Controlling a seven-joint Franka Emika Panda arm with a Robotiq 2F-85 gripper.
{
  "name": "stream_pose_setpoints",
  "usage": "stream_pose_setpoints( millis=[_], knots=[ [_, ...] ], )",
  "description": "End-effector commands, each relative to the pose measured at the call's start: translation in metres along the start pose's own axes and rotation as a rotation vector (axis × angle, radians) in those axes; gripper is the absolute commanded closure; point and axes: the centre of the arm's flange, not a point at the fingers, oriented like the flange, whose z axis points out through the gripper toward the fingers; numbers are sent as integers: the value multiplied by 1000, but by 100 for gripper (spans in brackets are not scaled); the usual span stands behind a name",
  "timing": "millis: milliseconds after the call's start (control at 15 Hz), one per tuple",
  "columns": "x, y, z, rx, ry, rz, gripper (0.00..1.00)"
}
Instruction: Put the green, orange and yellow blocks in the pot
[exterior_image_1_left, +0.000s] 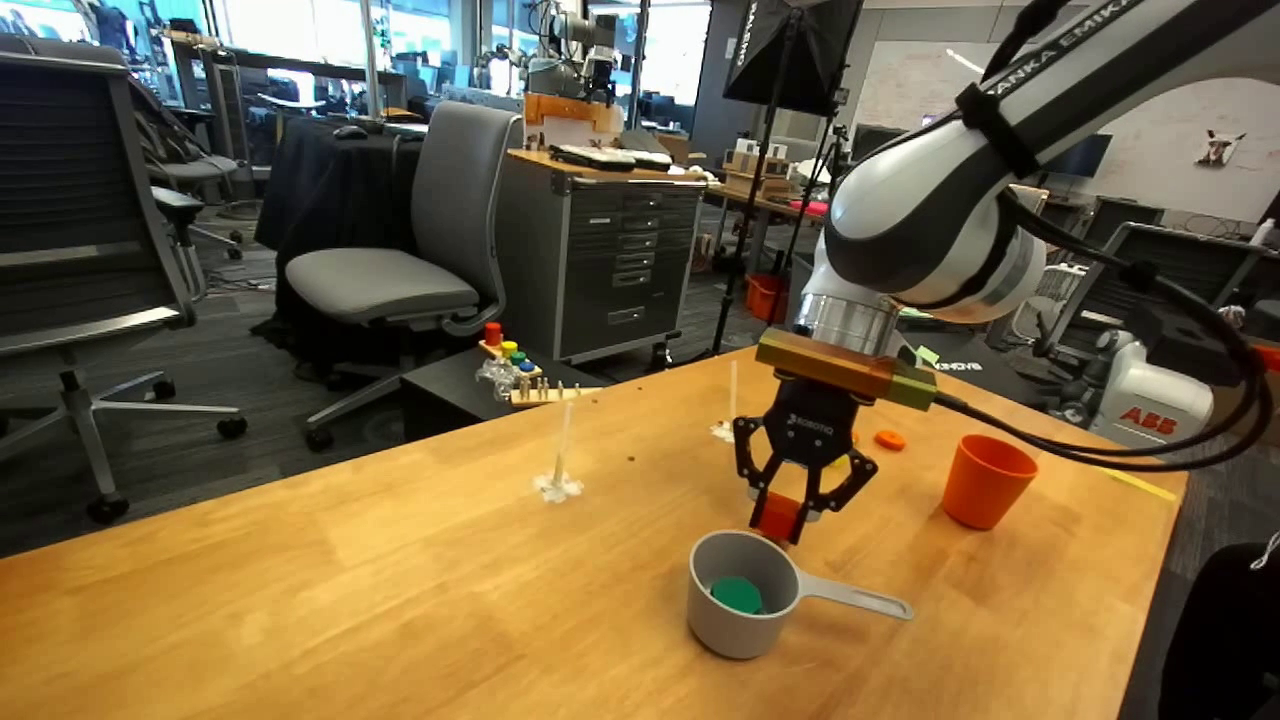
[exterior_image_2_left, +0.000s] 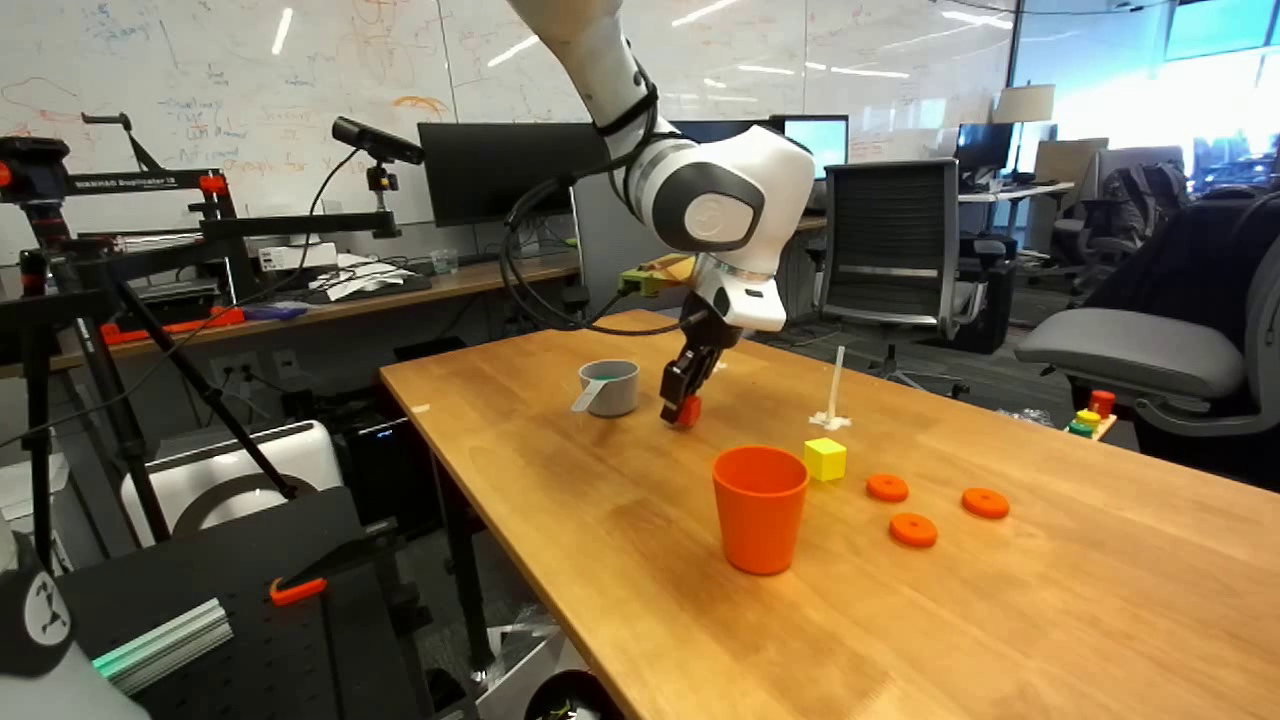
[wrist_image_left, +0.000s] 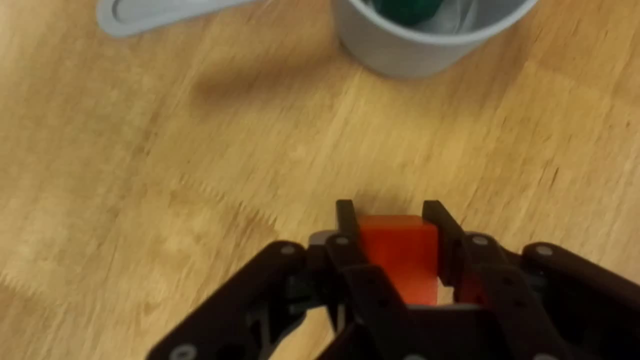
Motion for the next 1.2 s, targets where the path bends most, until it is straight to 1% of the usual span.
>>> stream_pose_setpoints(
  millis=[0,267,467,600,800,1133],
  knots=[
    [-54,-5,-10,50,-31,-97,88],
    [-98,-18,-23,69,-44,-164,88],
    [-121,-19,-36,91,-43,-188,88],
    [-128,-18,-42,101,-53,-198,88],
    [-119,-23,-45,105,-101,-196,88],
    [-85,-22,-39,109,-191,-156,88]
  ],
)
